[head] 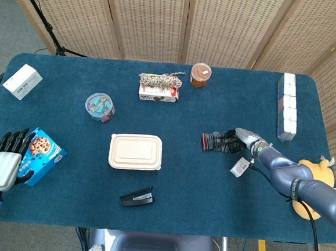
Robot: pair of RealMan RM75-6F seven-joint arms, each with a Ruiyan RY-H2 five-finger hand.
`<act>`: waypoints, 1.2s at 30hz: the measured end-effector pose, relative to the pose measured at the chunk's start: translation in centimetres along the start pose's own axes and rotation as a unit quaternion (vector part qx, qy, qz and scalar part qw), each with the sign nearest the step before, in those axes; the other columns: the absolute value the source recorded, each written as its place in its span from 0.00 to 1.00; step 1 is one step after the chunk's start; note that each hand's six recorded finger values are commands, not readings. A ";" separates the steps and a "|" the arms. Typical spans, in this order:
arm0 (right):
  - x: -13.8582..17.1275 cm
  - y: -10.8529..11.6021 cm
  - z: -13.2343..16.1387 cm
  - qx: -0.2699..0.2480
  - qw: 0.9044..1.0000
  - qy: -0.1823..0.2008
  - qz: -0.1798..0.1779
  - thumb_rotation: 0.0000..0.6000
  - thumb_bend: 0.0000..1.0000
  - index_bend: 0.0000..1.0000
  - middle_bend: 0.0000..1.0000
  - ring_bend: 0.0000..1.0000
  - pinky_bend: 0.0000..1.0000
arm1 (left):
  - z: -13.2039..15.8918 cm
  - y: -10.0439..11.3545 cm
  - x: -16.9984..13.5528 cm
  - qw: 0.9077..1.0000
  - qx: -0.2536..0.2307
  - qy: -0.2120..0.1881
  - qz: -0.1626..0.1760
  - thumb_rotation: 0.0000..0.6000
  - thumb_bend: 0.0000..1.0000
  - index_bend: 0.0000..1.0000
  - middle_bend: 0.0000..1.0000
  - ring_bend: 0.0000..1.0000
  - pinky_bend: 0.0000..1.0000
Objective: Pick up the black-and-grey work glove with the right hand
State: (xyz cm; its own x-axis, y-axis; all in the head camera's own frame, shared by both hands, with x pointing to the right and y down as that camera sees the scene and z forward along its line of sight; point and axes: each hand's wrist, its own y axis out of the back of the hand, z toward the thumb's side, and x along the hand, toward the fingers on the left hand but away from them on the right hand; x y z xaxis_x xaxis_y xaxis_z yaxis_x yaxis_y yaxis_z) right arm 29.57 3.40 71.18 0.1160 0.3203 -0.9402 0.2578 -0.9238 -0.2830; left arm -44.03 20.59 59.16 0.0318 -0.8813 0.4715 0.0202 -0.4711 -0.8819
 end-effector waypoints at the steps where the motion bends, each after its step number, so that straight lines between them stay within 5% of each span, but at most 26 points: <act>1: 0.4 -0.1 -0.1 0.001 1.000 -0.002 0.002 1.00 0.68 0.21 0.16 0.07 0.20 | 0.0 0.0 0.0 1.000 0.000 0.000 0.000 1.00 0.18 0.00 0.00 0.00 0.00; 4: 1.3 -0.4 0.1 0.000 1.000 0.004 -0.005 1.00 0.65 0.18 0.13 0.03 0.18 | 0.0 0.0 0.0 1.000 -0.001 -0.001 -0.001 1.00 0.18 0.00 0.00 0.00 0.00; 9: 2.6 0.5 1.2 0.014 0.998 0.035 -0.056 1.00 0.23 0.00 0.00 0.00 0.00 | 0.2 -0.1 0.0 1.000 0.001 -0.003 -0.002 1.00 0.17 0.00 0.00 0.00 0.00; 14: 3.2 1.5 2.1 0.070 0.986 0.064 -0.135 1.00 0.04 0.00 0.00 0.00 0.00 | 0.2 -0.1 -0.1 1.000 0.001 -0.004 -0.003 1.00 0.16 0.00 0.00 0.00 0.00; 18: 2.8 1.0 2.8 0.112 0.976 0.065 -0.176 1.00 0.00 0.00 0.00 0.00 0.00 | 0.2 -0.1 -0.1 1.000 0.001 -0.005 -0.003 1.00 0.15 0.00 0.00 0.00 0.00; 28: -0.2 -3.9 4.9 0.121 0.973 0.051 -0.189 1.00 0.00 0.00 0.00 0.00 0.00 | 0.0 0.4 0.0 1.000 -0.007 -0.007 -0.001 1.00 0.15 0.00 0.00 0.00 0.00; 36: -1.6 -4.2 5.2 0.150 0.963 0.047 -0.220 1.00 0.00 0.01 0.00 0.00 0.00 | -0.3 0.6 0.0 1.000 -0.012 -0.006 -0.002 1.00 0.15 0.00 0.00 0.00 0.00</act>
State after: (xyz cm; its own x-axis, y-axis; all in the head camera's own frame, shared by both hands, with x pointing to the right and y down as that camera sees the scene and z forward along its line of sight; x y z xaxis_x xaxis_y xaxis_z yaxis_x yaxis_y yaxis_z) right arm 23.33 5.70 72.87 0.1477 0.6990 -0.6997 0.0154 -0.7090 -0.7051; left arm -44.28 20.31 58.66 0.0436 -0.8787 0.4753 -0.0031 -0.4759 -0.8795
